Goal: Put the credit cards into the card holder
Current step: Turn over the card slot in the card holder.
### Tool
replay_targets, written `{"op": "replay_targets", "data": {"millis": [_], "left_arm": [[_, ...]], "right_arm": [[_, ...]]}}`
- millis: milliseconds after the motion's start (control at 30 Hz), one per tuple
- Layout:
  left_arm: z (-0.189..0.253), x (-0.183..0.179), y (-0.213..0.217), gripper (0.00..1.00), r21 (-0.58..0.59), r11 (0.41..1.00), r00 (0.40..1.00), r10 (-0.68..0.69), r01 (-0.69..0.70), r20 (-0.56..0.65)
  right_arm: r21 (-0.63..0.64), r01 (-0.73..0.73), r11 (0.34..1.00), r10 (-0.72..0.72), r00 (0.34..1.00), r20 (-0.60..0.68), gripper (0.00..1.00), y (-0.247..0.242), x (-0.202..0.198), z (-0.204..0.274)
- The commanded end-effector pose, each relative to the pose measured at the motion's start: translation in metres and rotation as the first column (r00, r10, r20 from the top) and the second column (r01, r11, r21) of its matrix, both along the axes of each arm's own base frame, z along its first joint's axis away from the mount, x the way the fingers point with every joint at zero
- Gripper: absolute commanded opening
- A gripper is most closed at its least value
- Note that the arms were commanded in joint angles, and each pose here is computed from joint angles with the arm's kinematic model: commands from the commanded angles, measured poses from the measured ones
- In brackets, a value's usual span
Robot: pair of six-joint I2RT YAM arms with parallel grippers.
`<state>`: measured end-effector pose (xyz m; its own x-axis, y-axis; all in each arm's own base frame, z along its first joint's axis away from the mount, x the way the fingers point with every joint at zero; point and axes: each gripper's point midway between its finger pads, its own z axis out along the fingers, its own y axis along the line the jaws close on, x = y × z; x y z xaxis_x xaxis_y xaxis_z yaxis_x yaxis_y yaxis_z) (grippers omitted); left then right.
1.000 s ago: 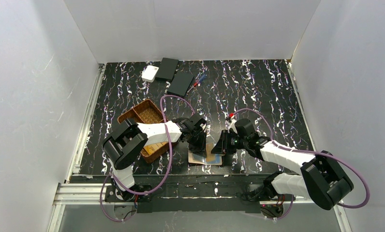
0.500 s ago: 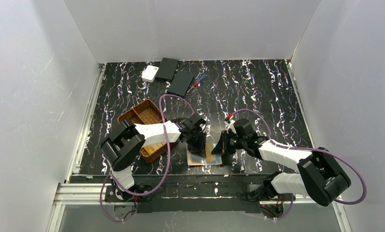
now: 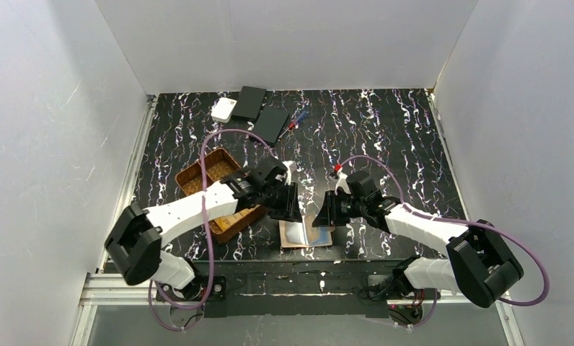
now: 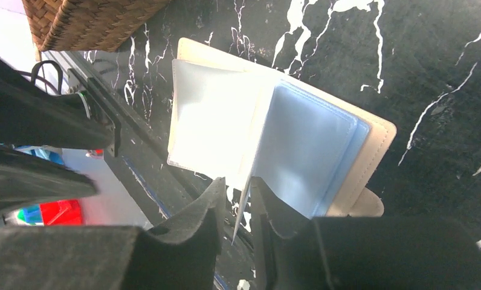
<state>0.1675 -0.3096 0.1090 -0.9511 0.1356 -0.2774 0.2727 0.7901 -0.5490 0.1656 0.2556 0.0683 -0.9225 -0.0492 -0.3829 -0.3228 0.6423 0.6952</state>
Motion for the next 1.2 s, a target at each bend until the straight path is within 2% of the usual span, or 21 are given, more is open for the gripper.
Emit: {"op": "replay_targets", "data": {"millis": [0, 400, 1167], "left_arm": [[0.019, -0.003, 0.027, 0.32, 0.011, 0.999, 0.998, 0.040, -0.040, 0.038], [0.040, 0.002, 0.056, 0.33, -0.024, 0.994, 0.990, 0.109, -0.107, 0.088], [0.060, 0.002, 0.071, 0.39, -0.052, 0.990, 0.982, 0.136, -0.130, 0.132]], "right_arm": [[0.048, -0.051, 0.998, 0.050, 0.998, 0.035, 0.32, 0.013, 0.003, 0.020], [0.077, -0.099, 0.992, 0.097, 0.995, 0.032, 0.38, 0.038, -0.007, 0.024], [0.049, -0.142, 0.989, 0.141, 0.990, 0.017, 0.46, 0.060, -0.013, 0.002]]}}
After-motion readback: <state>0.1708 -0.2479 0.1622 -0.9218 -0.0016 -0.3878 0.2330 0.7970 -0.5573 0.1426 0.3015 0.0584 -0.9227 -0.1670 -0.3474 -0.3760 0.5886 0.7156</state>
